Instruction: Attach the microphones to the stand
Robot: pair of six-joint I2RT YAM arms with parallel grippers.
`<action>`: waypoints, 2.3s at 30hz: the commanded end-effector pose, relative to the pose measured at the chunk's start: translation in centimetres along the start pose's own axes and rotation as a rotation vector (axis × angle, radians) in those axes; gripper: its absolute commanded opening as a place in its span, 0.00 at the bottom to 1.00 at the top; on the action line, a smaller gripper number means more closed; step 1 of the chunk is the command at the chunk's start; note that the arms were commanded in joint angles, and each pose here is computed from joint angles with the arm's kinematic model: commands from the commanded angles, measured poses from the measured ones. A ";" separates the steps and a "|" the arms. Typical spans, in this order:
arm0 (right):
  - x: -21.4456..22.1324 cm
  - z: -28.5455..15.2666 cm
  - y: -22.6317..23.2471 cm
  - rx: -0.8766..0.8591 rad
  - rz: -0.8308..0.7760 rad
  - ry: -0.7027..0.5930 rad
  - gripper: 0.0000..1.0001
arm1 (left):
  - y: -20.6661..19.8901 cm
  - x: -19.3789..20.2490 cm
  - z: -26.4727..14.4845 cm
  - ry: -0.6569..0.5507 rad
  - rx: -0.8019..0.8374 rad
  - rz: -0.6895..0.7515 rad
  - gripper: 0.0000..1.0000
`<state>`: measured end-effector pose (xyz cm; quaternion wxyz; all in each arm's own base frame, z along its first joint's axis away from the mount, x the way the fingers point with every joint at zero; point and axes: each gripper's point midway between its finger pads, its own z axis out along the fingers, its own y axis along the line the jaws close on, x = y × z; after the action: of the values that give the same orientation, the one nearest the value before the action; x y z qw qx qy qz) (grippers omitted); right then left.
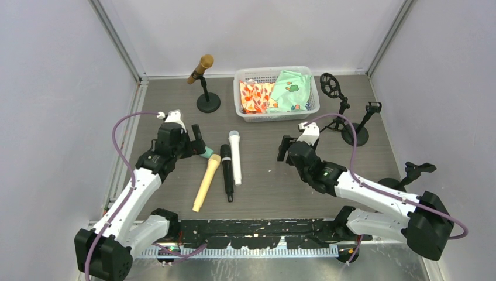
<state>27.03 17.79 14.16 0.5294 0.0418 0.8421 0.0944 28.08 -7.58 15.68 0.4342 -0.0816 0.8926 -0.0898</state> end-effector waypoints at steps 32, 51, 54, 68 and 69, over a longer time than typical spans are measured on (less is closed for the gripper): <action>0.0 0.6 -9.8 0.281 0.351 -0.028 0.77 | -2.5 0.3 0.1 0.037 0.132 0.011 1.00; -4.7 0.1 -15.5 0.481 0.384 -0.160 0.76 | -2.2 0.3 -0.1 0.050 0.118 0.025 1.00; -6.5 0.0 -16.1 0.496 0.374 -0.174 0.76 | -2.2 0.2 -0.2 0.049 0.115 0.027 1.00; -16.6 -4.7 -18.8 0.548 0.368 -0.284 0.75 | -2.5 -0.1 -0.5 0.040 0.132 0.026 1.00; -17.0 -4.9 -19.1 0.557 0.369 -0.289 0.75 | -2.5 -0.2 -0.5 0.037 0.134 0.025 1.00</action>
<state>31.07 -3.10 24.53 0.5775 0.3515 0.7357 -0.0414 27.22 -9.47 14.15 0.3932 -0.0494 0.9090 -0.1290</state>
